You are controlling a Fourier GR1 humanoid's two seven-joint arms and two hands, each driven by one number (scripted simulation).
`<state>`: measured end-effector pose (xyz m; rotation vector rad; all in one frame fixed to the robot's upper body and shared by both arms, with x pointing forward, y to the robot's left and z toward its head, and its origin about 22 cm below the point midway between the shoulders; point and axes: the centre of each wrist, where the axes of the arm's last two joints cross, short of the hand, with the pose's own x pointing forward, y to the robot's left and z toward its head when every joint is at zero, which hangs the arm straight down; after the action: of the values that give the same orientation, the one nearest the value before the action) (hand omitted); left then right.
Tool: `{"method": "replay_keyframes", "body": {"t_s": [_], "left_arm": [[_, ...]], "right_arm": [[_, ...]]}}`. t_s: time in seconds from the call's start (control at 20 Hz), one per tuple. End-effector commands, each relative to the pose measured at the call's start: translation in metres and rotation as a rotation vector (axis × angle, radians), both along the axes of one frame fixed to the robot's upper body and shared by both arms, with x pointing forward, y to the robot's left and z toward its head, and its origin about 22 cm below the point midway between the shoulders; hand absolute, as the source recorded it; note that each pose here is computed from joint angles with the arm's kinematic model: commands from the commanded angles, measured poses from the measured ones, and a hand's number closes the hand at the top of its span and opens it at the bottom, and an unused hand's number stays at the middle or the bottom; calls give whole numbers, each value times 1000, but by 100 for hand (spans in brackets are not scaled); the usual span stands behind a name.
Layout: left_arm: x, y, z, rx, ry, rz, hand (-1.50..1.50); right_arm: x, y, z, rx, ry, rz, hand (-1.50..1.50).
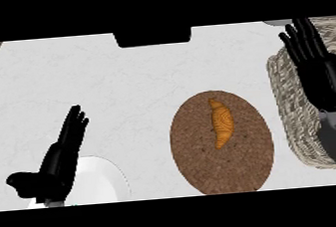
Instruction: Pick the croissant from the placemat and place it in the basket
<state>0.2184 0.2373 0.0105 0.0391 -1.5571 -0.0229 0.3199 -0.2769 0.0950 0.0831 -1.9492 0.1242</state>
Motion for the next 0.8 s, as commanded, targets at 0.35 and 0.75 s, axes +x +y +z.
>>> {"method": "replay_keyframes", "body": {"t_s": [0.35,0.75], "left_arm": [[49,52,45,148,15,158,0],[54,62,47,162,32,167,0]], "right_arm": [[-14,46,-36,-274,-127,-223,150],[-2,34,-67,-588,-17,-809,-150]]}}
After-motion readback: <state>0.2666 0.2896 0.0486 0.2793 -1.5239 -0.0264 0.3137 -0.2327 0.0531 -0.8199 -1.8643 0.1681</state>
